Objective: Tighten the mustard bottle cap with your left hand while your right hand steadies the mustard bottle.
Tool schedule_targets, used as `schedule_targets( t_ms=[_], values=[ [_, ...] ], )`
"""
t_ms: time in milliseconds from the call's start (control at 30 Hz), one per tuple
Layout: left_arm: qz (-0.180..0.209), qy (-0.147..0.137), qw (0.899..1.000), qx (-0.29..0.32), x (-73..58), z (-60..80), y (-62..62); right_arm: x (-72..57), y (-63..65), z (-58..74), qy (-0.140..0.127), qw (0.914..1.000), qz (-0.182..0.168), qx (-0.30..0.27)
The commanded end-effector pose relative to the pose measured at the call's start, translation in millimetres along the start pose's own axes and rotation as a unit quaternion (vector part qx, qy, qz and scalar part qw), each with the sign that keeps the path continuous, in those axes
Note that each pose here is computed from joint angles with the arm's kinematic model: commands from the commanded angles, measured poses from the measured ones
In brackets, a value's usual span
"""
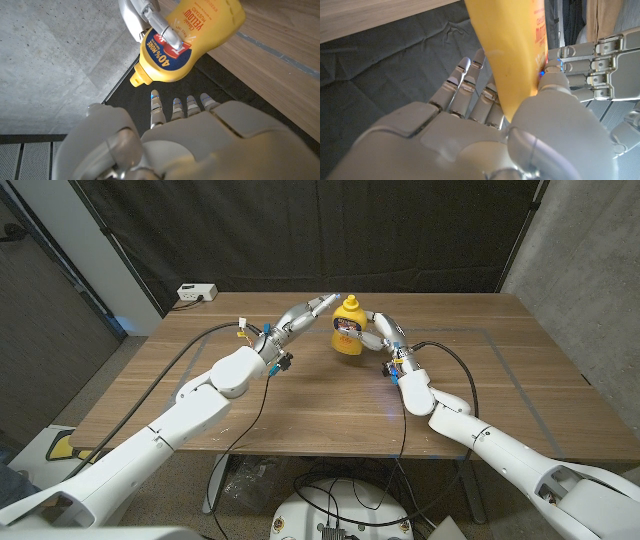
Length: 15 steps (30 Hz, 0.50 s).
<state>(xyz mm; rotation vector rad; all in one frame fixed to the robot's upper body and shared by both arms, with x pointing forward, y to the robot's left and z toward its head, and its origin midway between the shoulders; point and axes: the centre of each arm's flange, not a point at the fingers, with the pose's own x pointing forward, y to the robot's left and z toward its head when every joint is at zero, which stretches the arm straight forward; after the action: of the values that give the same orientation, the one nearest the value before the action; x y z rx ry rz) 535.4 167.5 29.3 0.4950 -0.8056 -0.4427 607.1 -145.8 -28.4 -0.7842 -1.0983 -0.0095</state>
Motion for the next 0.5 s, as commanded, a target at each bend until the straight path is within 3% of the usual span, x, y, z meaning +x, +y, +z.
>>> schedule_targets(
  t_ms=[33, 500],
  values=[
    [-0.006, 0.003, 1.000, -0.005, -0.5, -2.7, -4.6, 2.1, 1.9, 1.6, 0.002, 0.9999, 0.007, -0.008],
    [-0.006, 0.006, 1.000, -0.005, -2.4, -3.1, -7.1, -0.1, 1.3, 0.3, 0.008, 1.0000, 0.002, -0.001]
  ],
)
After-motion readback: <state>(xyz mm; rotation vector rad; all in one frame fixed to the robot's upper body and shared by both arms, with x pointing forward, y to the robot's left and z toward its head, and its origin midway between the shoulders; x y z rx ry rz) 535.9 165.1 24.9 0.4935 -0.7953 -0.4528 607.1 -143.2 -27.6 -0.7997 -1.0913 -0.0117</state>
